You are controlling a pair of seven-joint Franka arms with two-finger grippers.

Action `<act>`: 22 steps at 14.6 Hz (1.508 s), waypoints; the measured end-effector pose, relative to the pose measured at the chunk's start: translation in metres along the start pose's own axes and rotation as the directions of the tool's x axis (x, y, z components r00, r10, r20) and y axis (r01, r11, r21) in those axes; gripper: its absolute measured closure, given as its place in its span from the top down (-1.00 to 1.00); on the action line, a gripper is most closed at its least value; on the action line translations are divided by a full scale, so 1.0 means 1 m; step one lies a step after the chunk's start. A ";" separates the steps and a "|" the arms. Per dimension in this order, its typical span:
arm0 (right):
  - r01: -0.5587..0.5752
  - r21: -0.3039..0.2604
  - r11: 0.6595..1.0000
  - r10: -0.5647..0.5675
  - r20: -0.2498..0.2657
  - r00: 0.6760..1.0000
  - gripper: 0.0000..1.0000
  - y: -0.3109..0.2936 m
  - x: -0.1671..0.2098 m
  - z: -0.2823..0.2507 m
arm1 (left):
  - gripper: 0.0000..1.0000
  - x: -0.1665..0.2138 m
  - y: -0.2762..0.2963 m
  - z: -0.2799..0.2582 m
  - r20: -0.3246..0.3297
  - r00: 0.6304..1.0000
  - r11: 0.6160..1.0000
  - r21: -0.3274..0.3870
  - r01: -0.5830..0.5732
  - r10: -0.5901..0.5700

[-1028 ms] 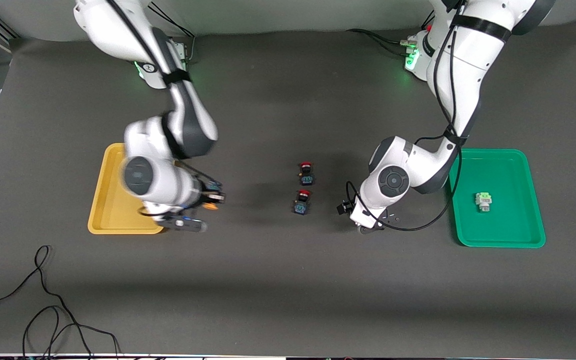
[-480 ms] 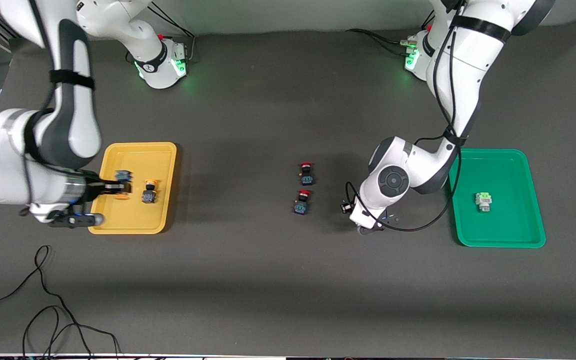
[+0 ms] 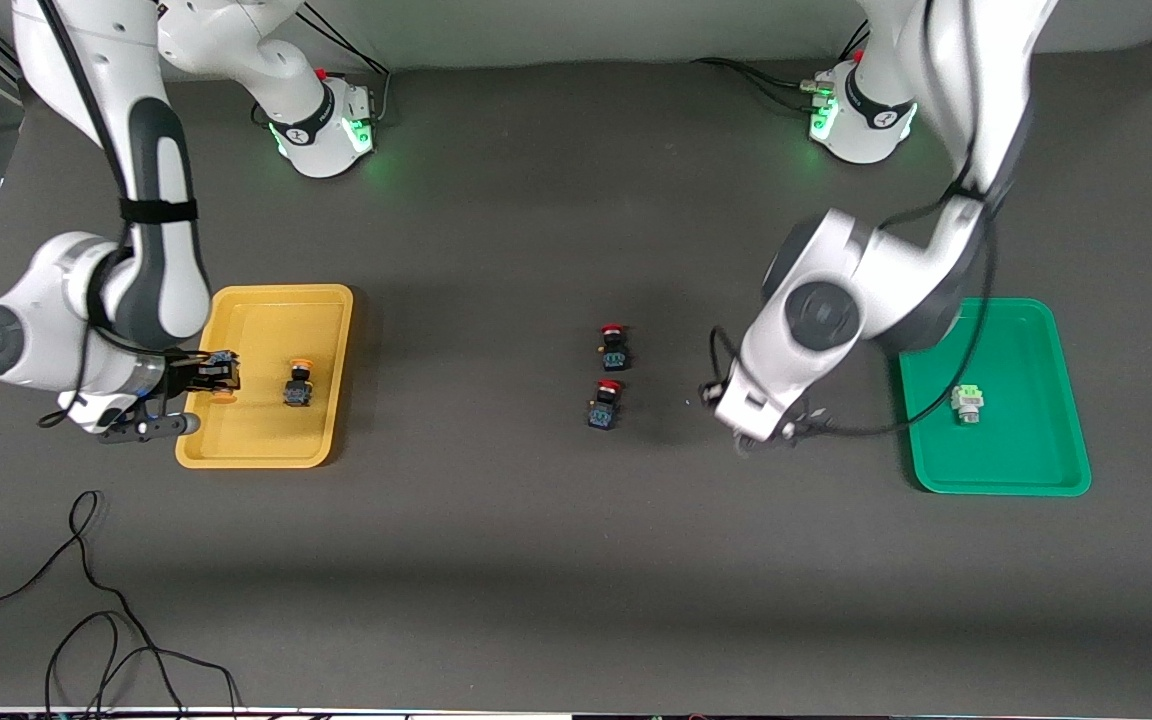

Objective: Place green and yellow buttons in trays
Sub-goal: 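Place the yellow button in the yellow tray while the left gripper carries the green button, then release the green button in the green tray with the left gripper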

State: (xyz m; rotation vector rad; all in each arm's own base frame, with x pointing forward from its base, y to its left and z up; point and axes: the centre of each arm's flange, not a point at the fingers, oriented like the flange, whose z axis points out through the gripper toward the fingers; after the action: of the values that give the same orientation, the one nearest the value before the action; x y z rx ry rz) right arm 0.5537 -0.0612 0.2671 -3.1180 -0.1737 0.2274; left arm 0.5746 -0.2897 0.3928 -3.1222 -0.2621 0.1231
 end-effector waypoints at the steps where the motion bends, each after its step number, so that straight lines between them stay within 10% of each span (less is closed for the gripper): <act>1: 0.011 -0.003 1.000 -0.011 -0.014 1.000 -0.35 0.004 -0.005 0.014 | -0.17 -0.005 -0.019 -0.028 0.010 0.998 0.998 0.023 -0.059 0.059; 10: 0.051 0.082 0.995 -0.043 -0.099 0.994 -0.35 0.011 -0.007 0.088 | -0.17 0.078 -0.413 -0.021 0.161 0.939 0.951 0.005 -0.309 0.304; 12: 0.052 0.081 0.995 -0.044 -0.100 0.994 -0.26 0.010 -0.006 0.088 | -0.17 0.079 -0.442 0.022 0.173 0.941 0.955 0.006 -0.295 0.290; 18: 0.090 0.072 0.993 -0.085 -0.069 0.994 0.89 0.006 0.000 0.033 | -0.17 0.062 -0.460 0.141 0.186 0.939 0.957 -0.024 -0.290 0.290; 22: 0.044 0.099 0.994 -0.043 -0.018 0.999 1.00 -0.021 0.003 -0.109 | -0.17 0.066 -0.473 0.187 0.167 0.947 0.962 -0.043 -0.270 0.273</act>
State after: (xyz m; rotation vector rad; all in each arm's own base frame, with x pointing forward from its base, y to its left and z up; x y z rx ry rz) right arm 0.5706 -0.0407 0.3751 -3.0126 -0.2227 0.2040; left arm 0.5461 0.1873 0.2077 -3.1513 0.1717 0.3944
